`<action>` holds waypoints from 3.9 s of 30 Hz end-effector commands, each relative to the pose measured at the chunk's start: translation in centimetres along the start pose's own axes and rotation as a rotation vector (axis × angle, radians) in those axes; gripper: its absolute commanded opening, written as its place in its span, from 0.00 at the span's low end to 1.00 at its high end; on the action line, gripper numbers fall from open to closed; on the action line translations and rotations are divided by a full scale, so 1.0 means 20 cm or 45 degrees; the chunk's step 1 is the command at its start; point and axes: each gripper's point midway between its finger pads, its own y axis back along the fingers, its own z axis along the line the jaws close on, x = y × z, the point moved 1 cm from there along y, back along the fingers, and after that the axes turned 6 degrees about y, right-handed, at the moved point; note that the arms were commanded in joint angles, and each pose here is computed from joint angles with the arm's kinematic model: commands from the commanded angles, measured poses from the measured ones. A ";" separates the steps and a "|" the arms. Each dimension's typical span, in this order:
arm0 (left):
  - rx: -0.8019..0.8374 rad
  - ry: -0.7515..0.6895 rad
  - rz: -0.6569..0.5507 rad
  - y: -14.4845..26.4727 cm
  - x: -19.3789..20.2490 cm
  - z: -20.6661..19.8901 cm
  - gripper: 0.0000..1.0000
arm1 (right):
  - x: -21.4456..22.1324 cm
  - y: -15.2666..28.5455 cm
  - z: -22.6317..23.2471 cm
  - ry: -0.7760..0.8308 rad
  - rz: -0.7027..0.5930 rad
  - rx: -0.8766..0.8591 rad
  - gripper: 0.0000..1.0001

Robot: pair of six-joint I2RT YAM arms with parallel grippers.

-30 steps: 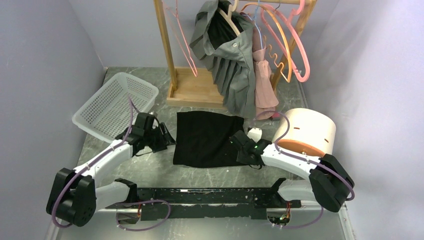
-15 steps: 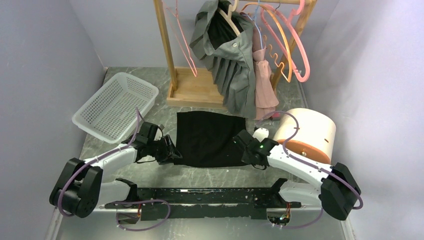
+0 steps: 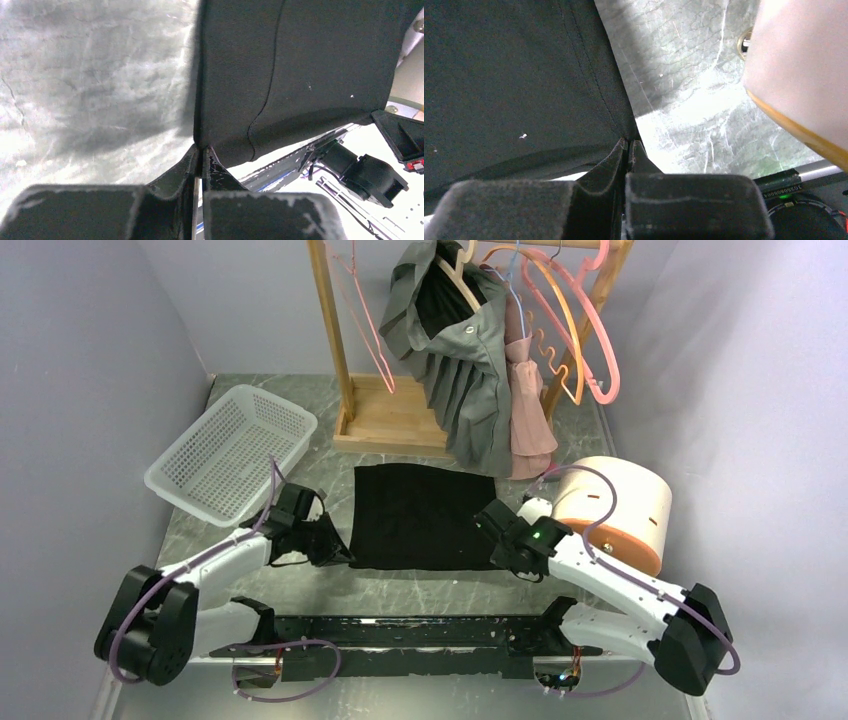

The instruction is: Place the skirt on the hanger

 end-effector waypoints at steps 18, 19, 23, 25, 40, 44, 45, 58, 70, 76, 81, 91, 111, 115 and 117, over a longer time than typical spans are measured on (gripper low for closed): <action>-0.099 -0.051 -0.200 0.48 0.01 -0.10 0.46 | -0.11 0.26 -0.02 -0.093 -0.092 -0.187 0.65; -0.091 -0.072 -0.241 0.51 -0.02 -0.12 0.46 | -0.14 0.28 -0.02 -0.093 -0.126 -0.217 0.67; -0.013 -0.199 -0.406 0.63 -0.14 -0.27 0.46 | -0.28 0.40 0.07 -0.017 -0.270 -0.391 0.67; 0.030 -0.276 -0.495 0.69 -0.21 -0.36 0.46 | -0.34 0.47 0.15 0.057 -0.339 -0.506 0.67; 0.383 -0.611 -1.168 1.22 -0.49 -0.83 0.73 | -0.78 1.21 0.75 0.484 -0.841 -1.291 0.67; 0.420 -0.645 -1.247 1.33 -0.48 -0.85 0.77 | -0.94 1.34 0.94 0.460 -0.937 -1.385 0.67; 0.418 -0.648 -1.258 1.35 -0.48 -0.85 0.78 | -0.99 1.40 0.98 0.443 -0.974 -1.399 0.67; 0.458 -0.659 -1.204 1.37 -0.43 -0.89 0.79 | -1.59 1.17 1.56 0.371 -1.217 -0.987 0.70; 0.423 -0.657 -1.138 1.28 -0.44 -0.87 0.72 | -1.76 0.89 1.84 0.536 -1.243 -0.918 0.20; 0.411 -0.692 -1.133 1.28 -0.44 -0.87 0.68 | -1.84 1.13 1.72 0.439 -1.418 -0.944 0.00; 0.396 -0.681 -1.120 1.27 -0.44 -0.86 0.68 | -1.85 1.26 1.68 0.458 -1.480 -0.992 0.00; 0.424 -0.664 -1.137 1.28 -0.45 -0.87 0.72 | -1.65 1.32 1.54 0.555 -1.442 -1.142 0.00; 1.145 -0.611 -1.084 1.53 -0.35 -1.39 0.89 | -0.95 1.49 1.17 0.484 -1.018 -1.809 0.00; 1.290 -0.594 -1.035 1.53 -0.34 -1.47 0.89 | -0.88 1.54 1.19 0.489 -0.938 -1.947 0.00; 1.292 -0.555 -1.022 1.50 -0.37 -1.48 0.88 | -0.86 1.56 1.20 0.501 -0.908 -1.995 0.00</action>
